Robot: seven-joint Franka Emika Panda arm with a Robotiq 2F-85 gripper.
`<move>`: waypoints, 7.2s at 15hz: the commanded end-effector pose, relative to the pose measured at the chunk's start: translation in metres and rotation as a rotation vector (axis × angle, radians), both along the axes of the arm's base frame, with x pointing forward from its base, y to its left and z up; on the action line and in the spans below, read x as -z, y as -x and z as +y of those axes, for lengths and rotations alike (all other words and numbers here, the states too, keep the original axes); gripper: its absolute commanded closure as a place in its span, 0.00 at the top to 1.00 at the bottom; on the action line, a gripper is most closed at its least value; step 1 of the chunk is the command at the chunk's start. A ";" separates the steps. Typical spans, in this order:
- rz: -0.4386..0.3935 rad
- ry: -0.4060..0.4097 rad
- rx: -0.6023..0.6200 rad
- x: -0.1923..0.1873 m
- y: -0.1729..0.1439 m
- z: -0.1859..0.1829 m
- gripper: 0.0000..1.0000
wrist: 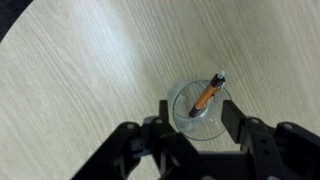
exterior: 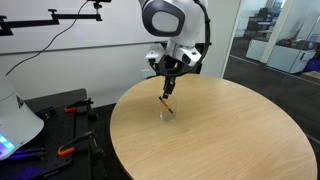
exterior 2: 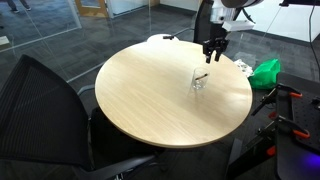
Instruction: Remove the orange pen from the glass
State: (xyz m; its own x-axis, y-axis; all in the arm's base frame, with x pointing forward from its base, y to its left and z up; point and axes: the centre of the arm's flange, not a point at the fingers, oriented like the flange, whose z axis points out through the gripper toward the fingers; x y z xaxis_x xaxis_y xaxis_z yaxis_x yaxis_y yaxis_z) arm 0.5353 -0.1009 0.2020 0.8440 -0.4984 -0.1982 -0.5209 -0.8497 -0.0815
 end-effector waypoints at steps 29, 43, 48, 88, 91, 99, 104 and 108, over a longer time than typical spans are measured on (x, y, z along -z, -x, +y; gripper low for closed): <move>0.141 -0.038 -0.002 0.062 -0.031 0.036 0.28; 0.144 -0.063 0.030 0.043 -0.021 0.030 0.03; 0.148 -0.089 0.012 -0.002 -0.009 0.024 0.03; -0.164 0.316 1.434 0.034 -0.119 -0.105 0.03; -0.143 0.354 1.488 0.059 -0.122 -0.105 0.03; -0.103 0.391 1.536 0.087 -0.130 -0.100 0.39; -0.091 0.387 1.528 0.070 -0.124 -0.097 0.68; -0.146 0.340 1.522 0.017 -0.095 -0.089 0.99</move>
State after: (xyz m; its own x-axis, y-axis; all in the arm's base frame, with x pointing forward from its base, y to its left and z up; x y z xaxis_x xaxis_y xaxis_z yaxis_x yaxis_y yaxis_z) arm 0.6602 -0.2010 0.1301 -0.4675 -0.8720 0.1455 -0.8838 0.4577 -0.0966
